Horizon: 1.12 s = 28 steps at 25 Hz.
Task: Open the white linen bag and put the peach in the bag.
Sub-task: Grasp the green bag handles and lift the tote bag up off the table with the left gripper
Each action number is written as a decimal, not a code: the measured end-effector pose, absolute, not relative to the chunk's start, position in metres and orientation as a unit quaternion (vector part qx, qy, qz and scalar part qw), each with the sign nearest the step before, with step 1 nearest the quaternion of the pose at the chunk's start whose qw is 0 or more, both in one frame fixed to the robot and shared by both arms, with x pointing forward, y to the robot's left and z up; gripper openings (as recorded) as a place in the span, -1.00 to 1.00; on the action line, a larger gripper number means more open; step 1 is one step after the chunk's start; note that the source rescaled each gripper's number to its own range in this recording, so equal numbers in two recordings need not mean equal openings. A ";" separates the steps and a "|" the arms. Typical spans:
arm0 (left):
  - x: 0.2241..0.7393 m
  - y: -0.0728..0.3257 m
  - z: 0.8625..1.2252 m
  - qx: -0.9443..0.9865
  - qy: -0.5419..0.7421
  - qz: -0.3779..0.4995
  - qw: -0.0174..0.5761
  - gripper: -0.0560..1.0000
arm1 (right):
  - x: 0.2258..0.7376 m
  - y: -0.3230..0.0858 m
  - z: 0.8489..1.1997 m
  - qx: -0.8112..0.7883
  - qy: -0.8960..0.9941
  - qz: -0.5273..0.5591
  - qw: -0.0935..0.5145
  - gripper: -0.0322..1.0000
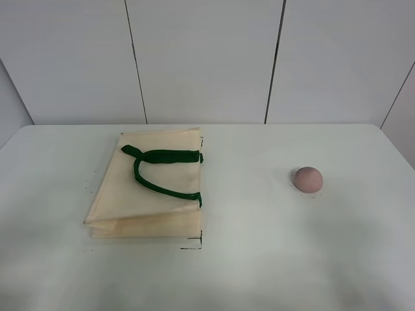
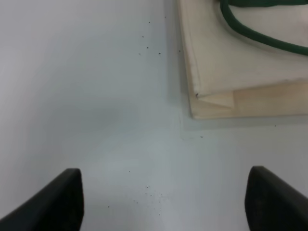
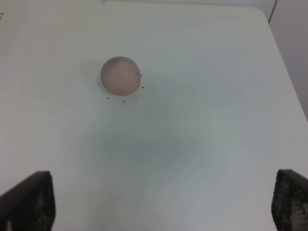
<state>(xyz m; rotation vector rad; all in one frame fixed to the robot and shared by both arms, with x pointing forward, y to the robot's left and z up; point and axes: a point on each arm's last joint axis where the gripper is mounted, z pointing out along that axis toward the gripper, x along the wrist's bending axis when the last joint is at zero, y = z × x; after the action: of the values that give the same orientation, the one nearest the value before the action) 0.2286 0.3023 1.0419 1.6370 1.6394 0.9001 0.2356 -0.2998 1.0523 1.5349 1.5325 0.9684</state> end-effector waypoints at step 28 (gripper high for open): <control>0.524 0.307 1.116 0.689 0.692 0.160 0.147 1.00 | 0.236 -0.300 1.052 0.599 0.598 0.378 0.374 1.00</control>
<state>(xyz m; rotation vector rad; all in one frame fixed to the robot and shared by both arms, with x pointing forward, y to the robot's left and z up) 0.5242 0.3075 1.1163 1.9815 1.9906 0.4601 0.2356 -0.2998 1.0523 1.5349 1.5325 0.9684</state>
